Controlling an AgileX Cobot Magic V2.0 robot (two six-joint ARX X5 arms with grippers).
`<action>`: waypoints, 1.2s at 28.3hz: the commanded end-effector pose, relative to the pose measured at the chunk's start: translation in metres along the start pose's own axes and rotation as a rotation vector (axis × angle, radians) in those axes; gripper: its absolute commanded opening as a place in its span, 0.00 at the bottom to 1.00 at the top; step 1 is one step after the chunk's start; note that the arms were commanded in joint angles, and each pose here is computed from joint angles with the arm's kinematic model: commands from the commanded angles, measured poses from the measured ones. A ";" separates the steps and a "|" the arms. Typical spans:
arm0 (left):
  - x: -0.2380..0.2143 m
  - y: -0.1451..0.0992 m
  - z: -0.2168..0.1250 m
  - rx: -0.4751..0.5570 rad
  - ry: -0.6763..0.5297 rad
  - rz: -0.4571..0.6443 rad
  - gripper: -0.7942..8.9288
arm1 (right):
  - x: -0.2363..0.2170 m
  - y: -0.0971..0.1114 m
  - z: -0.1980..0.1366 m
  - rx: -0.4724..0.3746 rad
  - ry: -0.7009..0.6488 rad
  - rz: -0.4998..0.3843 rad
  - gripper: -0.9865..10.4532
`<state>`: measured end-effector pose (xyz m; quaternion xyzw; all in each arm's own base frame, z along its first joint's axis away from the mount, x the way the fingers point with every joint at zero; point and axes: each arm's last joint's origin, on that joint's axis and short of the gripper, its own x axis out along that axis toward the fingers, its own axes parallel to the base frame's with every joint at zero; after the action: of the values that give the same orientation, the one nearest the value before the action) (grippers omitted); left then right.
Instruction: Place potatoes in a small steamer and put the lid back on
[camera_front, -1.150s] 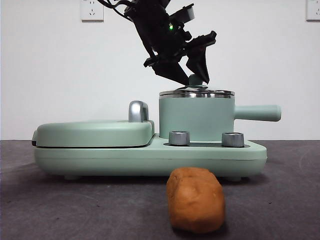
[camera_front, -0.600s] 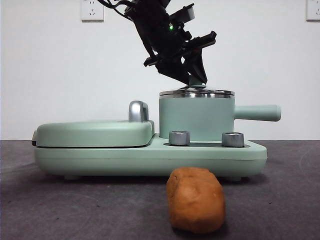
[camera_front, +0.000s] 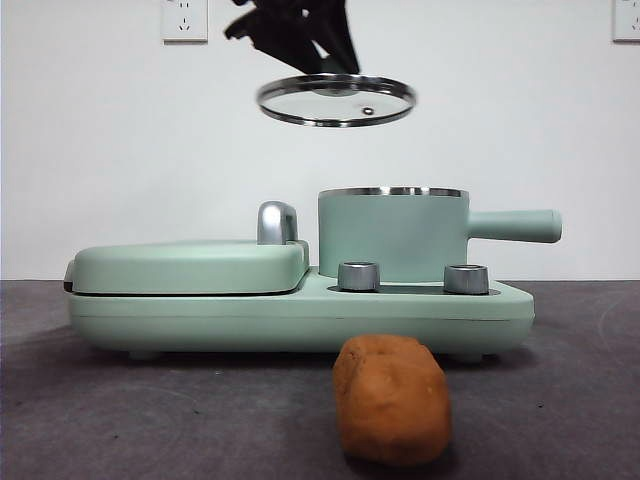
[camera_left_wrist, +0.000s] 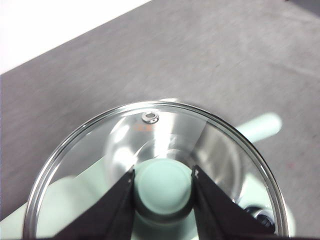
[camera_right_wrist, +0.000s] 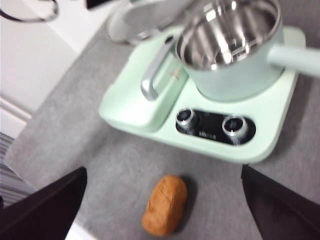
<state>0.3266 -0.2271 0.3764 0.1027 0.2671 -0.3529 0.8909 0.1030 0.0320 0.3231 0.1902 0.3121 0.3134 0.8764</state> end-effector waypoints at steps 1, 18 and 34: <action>-0.024 0.005 0.012 0.037 -0.059 0.021 0.10 | 0.009 0.005 0.003 0.035 0.046 -0.014 0.51; -0.066 0.062 0.001 -0.063 -0.002 0.161 0.10 | 0.131 0.048 -0.038 -0.007 0.456 -0.183 0.51; -0.070 0.074 -0.004 -0.093 0.019 0.190 0.10 | 0.222 0.040 -0.088 0.017 0.609 -0.319 0.51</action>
<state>0.3353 -0.1311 0.3982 0.0890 0.3088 -0.2487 0.9137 0.1612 0.2151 0.1863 0.0373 0.5866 0.2159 0.7797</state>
